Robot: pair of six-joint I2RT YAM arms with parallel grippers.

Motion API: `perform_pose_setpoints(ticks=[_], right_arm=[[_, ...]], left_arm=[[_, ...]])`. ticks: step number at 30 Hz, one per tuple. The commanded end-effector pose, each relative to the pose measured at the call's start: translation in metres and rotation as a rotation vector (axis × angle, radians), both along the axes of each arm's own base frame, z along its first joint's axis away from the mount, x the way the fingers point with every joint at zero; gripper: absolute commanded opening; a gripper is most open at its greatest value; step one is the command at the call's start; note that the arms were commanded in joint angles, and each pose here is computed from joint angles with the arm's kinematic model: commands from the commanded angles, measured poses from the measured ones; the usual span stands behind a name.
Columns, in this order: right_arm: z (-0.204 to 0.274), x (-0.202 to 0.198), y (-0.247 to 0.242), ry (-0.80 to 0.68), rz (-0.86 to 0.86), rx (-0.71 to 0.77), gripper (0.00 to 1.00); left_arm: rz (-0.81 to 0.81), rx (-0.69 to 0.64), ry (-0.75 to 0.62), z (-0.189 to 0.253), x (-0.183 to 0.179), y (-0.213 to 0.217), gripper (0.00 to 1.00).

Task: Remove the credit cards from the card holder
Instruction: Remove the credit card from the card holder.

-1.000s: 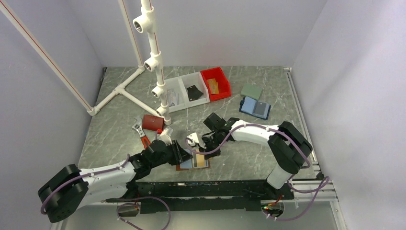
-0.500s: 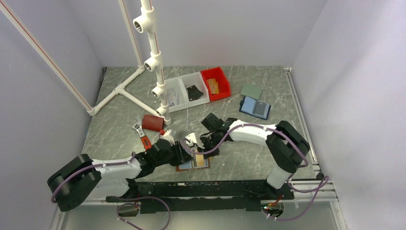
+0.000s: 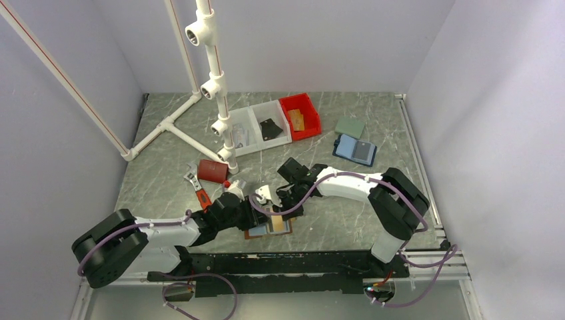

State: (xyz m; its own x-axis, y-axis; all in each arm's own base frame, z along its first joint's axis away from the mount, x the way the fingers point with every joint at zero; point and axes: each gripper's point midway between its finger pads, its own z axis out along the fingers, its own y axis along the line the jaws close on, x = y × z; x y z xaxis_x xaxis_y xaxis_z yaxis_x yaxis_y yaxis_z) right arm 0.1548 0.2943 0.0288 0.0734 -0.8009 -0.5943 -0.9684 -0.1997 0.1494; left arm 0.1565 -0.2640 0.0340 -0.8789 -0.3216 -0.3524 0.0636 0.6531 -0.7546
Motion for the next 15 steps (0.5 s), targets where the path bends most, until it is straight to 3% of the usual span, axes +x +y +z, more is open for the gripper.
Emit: perform_pose_setpoints(ticks=[1, 15], right_arm=[[-0.002, 0.010, 0.010, -0.045, -0.003, -0.003, 0.04], [-0.018, -0.002, 0.030, -0.063, -0.016, -0.091, 0.02]], left_arm=[[0.043, -0.020, 0.011, 0.001, 0.006, -0.001, 0.38], [0.145, -0.062, 0.081, -0.012, 0.004, 0.014, 0.38]])
